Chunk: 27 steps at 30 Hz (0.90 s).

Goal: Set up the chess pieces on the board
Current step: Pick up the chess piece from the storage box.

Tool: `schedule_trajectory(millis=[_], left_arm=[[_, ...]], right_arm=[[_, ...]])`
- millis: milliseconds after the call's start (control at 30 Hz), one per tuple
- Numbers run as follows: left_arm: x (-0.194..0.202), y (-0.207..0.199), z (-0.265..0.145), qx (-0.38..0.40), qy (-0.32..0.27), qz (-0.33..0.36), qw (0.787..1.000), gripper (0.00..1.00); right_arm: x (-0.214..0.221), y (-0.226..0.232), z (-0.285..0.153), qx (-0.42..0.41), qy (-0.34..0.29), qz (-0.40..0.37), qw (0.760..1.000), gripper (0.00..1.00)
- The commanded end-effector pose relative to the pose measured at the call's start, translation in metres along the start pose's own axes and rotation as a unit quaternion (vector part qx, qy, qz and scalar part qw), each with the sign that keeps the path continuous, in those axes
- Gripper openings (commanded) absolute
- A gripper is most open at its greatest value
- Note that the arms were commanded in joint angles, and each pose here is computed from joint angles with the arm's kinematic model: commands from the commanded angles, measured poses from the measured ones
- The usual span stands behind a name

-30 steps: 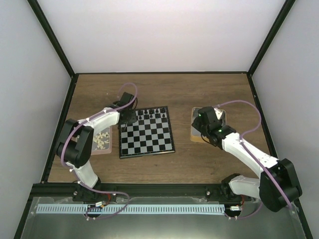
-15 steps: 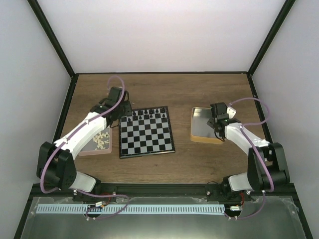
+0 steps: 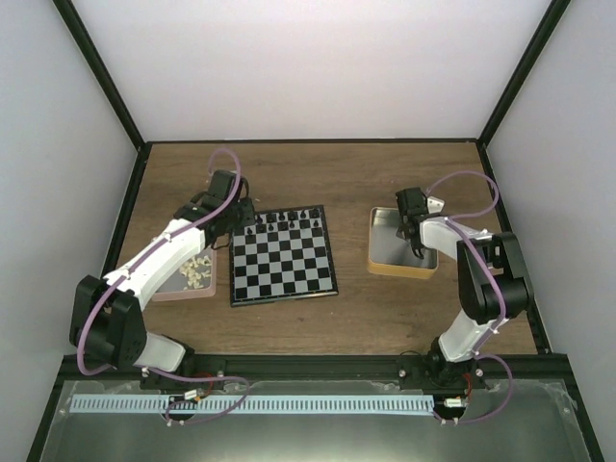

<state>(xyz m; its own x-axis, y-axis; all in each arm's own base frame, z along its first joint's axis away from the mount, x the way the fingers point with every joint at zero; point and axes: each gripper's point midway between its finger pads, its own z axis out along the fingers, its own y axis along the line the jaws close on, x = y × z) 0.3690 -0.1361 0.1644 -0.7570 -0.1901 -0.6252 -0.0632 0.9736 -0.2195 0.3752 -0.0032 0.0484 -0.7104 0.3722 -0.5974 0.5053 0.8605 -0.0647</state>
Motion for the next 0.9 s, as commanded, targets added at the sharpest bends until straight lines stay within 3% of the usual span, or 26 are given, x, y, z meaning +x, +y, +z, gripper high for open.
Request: schedule_trajectory(millis=[0, 400, 867], left_arm=[[-0.001, 0.003, 0.001, -0.003, -0.005, 0.005, 1.0, 0.45], [0.003, 0.004, 0.005, -0.007, 0.003, 0.009, 1.0, 0.45], [0.0, 0.002, -0.001, 0.002, -0.005, 0.006, 1.0, 0.45]], right_arm=[[-0.02, -0.004, 0.006, 0.03, -0.028, -0.012, 0.999, 0.43], [-0.019, -0.001, 0.022, 0.014, -0.015, -0.013, 1.0, 0.43], [-0.008, 0.008, 0.016, -0.03, 0.011, 0.009, 0.999, 0.26]])
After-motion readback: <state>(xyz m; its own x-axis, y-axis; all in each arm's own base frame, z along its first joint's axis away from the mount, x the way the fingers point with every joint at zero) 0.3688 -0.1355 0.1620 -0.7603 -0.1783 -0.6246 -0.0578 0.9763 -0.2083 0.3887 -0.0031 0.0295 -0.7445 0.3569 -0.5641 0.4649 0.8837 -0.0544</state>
